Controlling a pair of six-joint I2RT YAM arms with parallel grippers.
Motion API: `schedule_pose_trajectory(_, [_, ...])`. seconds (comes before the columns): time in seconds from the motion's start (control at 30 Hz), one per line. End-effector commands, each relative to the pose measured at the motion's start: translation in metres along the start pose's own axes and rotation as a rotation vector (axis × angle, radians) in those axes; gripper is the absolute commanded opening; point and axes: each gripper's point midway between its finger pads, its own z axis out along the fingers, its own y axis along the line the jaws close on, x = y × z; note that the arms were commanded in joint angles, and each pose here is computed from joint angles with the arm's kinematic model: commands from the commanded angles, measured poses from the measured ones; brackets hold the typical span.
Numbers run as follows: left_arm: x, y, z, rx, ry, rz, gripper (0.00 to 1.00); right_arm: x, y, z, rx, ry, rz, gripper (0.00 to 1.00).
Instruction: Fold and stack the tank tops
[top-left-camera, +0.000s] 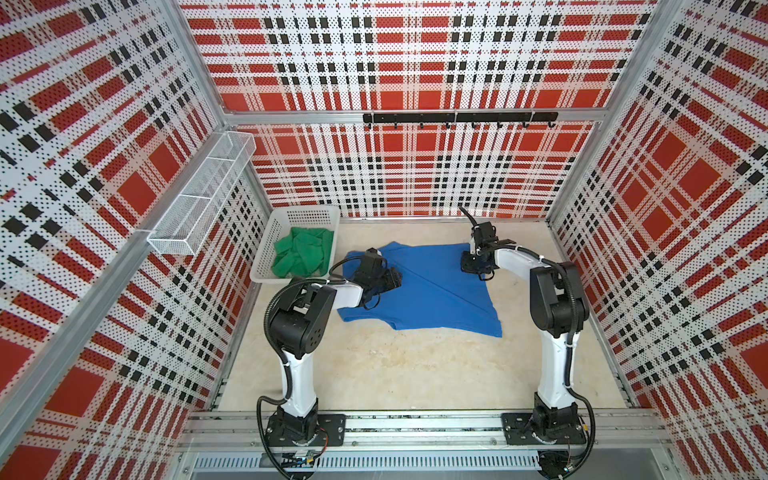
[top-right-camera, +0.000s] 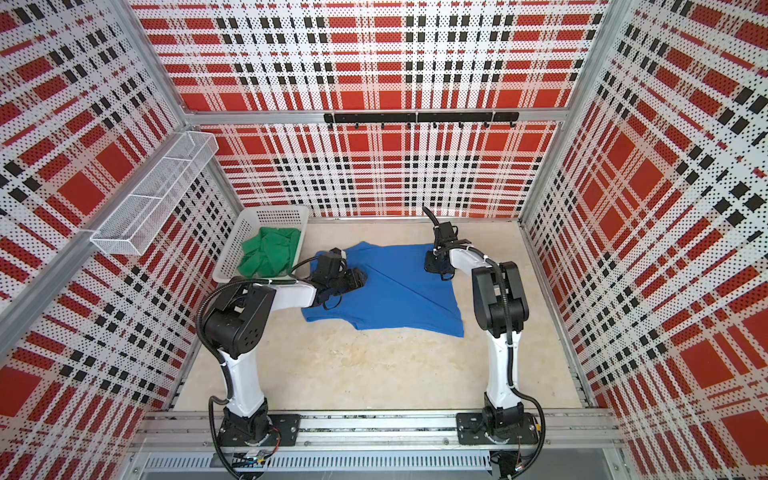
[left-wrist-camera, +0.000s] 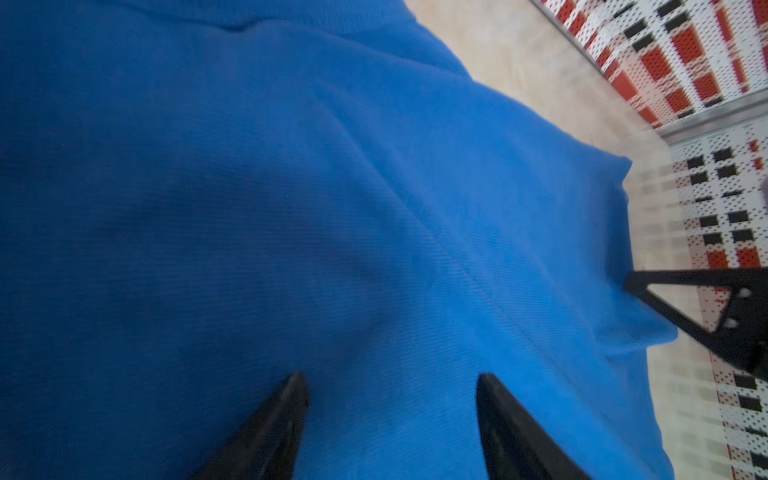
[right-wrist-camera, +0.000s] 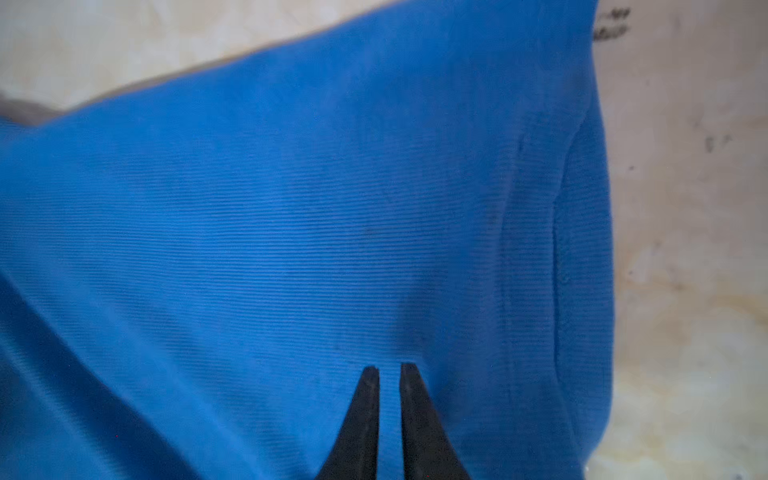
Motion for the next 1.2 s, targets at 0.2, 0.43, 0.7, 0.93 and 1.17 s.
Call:
schedule_pose_trajectory(0.2, [0.015,0.055,0.017,-0.09,0.026,-0.06,0.69,-0.002,-0.064,0.003,0.071,-0.013,0.085,0.26])
schedule_pose_trajectory(0.43, [0.015,0.055,0.018,-0.086,0.031,-0.033,0.69,-0.007,-0.081,-0.005,0.063,-0.019,0.078,0.32])
schedule_pose_trajectory(0.7, [-0.026,-0.008,-0.005,0.002,-0.03,0.057,0.72,-0.041,-0.048,-0.072,-0.04,-0.114,0.004,0.54])
schedule_pose_trajectory(0.93, [-0.064,-0.065,-0.059,0.048,-0.143,0.148,0.85,0.003,-0.035,-0.13,-0.012,-0.108,0.021,0.64])
schedule_pose_trajectory(1.17, [-0.004,-0.049,-0.119,-0.044,-0.039,0.166,0.78,0.112,-0.042,-0.165,0.034,0.026,0.088,0.63])
